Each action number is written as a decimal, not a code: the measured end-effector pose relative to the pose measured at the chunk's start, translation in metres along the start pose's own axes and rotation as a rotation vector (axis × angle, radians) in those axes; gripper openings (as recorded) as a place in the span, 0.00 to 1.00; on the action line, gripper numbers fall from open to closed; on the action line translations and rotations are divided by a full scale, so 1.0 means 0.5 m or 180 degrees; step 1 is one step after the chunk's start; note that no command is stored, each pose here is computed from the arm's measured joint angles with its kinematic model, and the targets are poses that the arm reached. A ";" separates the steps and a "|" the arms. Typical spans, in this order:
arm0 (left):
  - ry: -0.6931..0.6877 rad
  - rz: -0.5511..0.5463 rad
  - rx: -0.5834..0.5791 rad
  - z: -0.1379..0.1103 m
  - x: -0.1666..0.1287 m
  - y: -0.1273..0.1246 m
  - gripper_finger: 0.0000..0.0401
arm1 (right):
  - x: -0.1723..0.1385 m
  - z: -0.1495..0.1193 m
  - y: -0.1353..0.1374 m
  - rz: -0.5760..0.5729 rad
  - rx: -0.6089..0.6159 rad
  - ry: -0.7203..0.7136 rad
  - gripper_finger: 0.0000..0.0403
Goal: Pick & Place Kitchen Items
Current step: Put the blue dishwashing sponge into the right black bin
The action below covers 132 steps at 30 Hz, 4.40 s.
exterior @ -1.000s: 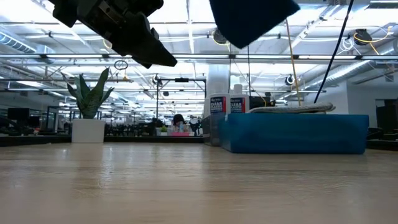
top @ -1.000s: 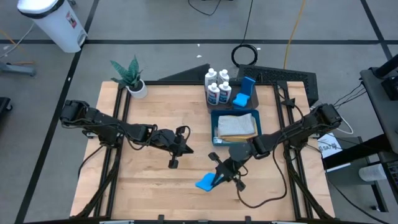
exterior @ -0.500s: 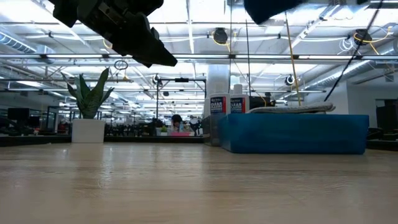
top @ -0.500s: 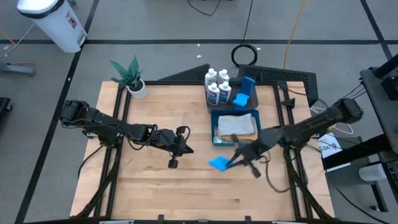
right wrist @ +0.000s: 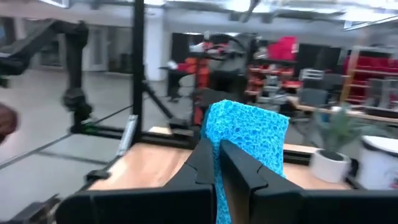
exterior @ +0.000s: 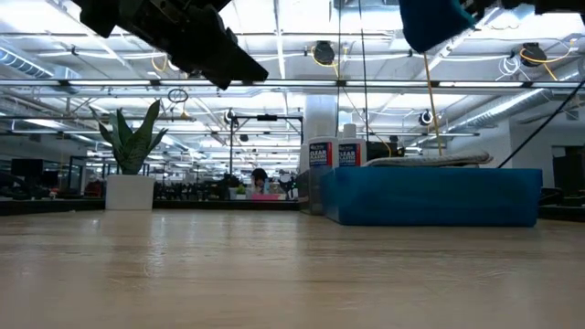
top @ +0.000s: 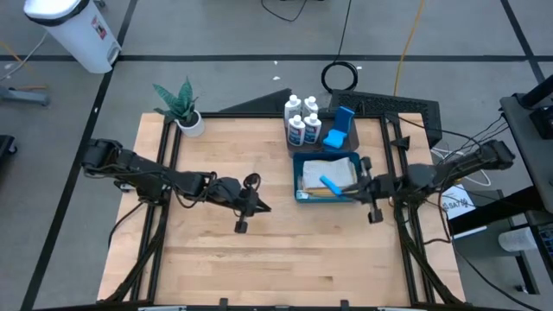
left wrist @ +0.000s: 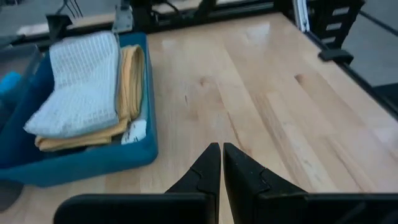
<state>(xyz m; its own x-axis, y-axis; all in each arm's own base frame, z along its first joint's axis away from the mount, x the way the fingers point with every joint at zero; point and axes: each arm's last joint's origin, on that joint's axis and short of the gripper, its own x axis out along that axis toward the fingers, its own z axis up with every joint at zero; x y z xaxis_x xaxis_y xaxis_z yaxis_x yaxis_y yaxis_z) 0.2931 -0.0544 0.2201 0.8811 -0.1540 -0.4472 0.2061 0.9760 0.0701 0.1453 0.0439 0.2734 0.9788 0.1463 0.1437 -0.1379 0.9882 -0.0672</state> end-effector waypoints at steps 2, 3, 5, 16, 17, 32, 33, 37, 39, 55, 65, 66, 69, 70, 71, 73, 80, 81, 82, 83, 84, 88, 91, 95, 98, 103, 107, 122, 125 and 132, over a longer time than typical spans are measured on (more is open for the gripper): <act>-0.0042 0.0012 -0.0005 0.008 -0.013 0.003 0.06 | -0.010 0.001 -0.004 -0.0113 0.0020 -0.0049 0.00; -0.0061 0.0019 -0.0010 0.012 -0.023 0.005 0.06 | -0.015 0.000 -0.005 -0.0135 0.0024 -0.0076 0.00; -0.0114 0.0034 -0.0023 0.024 -0.045 0.012 0.06 | -0.022 0.001 -0.007 -0.0172 0.0027 -0.0111 0.00; -0.0020 0.0151 0.0033 0.040 -0.178 0.033 0.06 | -0.029 0.000 -0.009 -0.0209 0.0021 -0.0082 0.00; -0.0013 0.0146 0.0070 0.040 -0.187 0.032 0.06 | -0.029 0.000 -0.009 -0.0209 0.0021 -0.0082 0.00; -0.0382 0.0440 -0.0088 -0.078 -0.303 0.040 0.06 | -0.029 0.000 -0.009 -0.0220 0.0008 -0.0080 0.00; -0.0439 0.0481 -0.0123 -0.091 -0.310 0.041 0.06 | -0.029 0.000 -0.009 -0.0220 0.0005 -0.0081 0.00; -0.0641 0.0615 -0.0236 -0.131 -0.328 0.043 0.06 | -0.029 0.000 -0.010 -0.0299 -0.0003 -0.0071 0.00; -0.0694 0.0666 -0.0245 -0.148 -0.335 0.043 0.06 | -0.029 -0.001 -0.012 -0.0375 -0.0005 -0.0050 0.00; -0.0646 0.0955 -0.0416 -0.185 -0.361 0.049 0.06 | -0.029 -0.002 -0.013 -0.0438 0.0007 -0.0037 0.00; -0.0647 0.1461 -0.0768 -0.189 -0.366 0.066 0.06 | -0.022 -0.005 -0.021 -0.0828 0.0034 -0.0004 0.00; -0.0653 0.1482 -0.0803 -0.189 -0.366 0.066 0.06 | -0.020 -0.006 -0.022 -0.0846 0.0047 0.0001 0.00; -0.0667 0.1512 -0.0874 -0.189 -0.367 0.067 0.06 | -0.011 -0.012 -0.028 -0.0916 0.0074 0.0046 0.00; -0.0665 0.1515 -0.0866 -0.189 -0.367 0.067 0.06 | -0.008 -0.015 -0.030 -0.0948 0.0074 0.0057 0.00; -0.0660 0.1517 -0.0849 -0.189 -0.367 0.067 0.06 | -0.004 -0.016 -0.032 -0.0979 0.0078 0.0058 0.00; -0.0660 0.1516 -0.0847 -0.189 -0.367 0.067 0.06 | 0.003 -0.020 -0.037 -0.1039 0.0113 0.0054 0.00; -0.0662 0.1515 -0.0857 -0.189 -0.367 0.067 0.06 | 0.026 -0.038 -0.056 -0.1257 0.0202 0.0130 0.00; -0.0662 0.1515 -0.0856 -0.189 -0.367 0.067 0.06 | 0.028 -0.041 -0.060 -0.1287 0.0206 0.0153 0.00; -0.0663 0.1515 -0.0857 -0.189 -0.367 0.067 0.06 | 0.030 -0.043 -0.063 -0.1321 0.0215 0.0171 0.00; -0.0663 0.1515 -0.0857 -0.189 -0.367 0.067 0.06 | 0.031 -0.046 -0.067 -0.1360 0.0225 0.0186 0.00; -0.0663 0.1515 -0.0857 -0.189 -0.367 0.067 0.06 | 0.032 -0.048 -0.071 -0.1396 0.0231 0.0201 0.00; -0.0663 0.1514 -0.0859 -0.189 -0.367 0.067 0.06 | 0.037 -0.057 -0.083 -0.1518 0.0262 0.0271 0.00; -0.0664 0.1514 -0.0862 -0.189 -0.367 0.067 0.06 | 0.040 -0.065 -0.091 -0.1586 0.0248 0.0344 0.00; -0.0666 0.1512 -0.0872 -0.189 -0.367 0.067 0.06 | 0.042 -0.074 -0.101 -0.1726 0.0221 0.0431 0.00; -0.0670 0.1511 -0.0882 -0.189 -0.367 0.067 0.06 | 0.040 -0.080 -0.110 -0.1989 0.0183 0.0522 0.00; -0.0670 0.1511 -0.0882 -0.189 -0.367 0.067 0.06 | 0.038 -0.093 -0.122 -0.2161 0.0237 0.0664 0.00; -0.0668 0.1512 -0.0870 -0.189 -0.367 0.067 0.06 | 0.036 -0.093 -0.134 -0.2265 0.0234 0.0649 0.00; -0.0677 0.1513 -0.0865 -0.188 -0.367 0.068 0.06 | -0.007 -0.129 -0.274 -0.3493 0.0145 0.0905 0.00; -0.0677 0.1513 -0.0864 -0.188 -0.367 0.068 0.06 | -0.015 -0.147 -0.302 -0.3494 0.0204 0.1035 0.00; -0.0675 0.1531 -0.0864 -0.188 -0.367 0.068 0.06 | -0.020 -0.193 -0.340 -0.3490 0.0458 0.1251 0.00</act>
<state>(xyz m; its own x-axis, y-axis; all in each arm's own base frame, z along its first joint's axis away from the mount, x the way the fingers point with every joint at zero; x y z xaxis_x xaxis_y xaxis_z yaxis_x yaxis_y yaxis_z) 0.0983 0.0215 0.2206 0.9203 0.3154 -0.2317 -0.3292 0.9440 -0.0225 0.1736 -0.1300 0.1881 0.5606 -0.7858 -0.2612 0.8169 0.5764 0.0190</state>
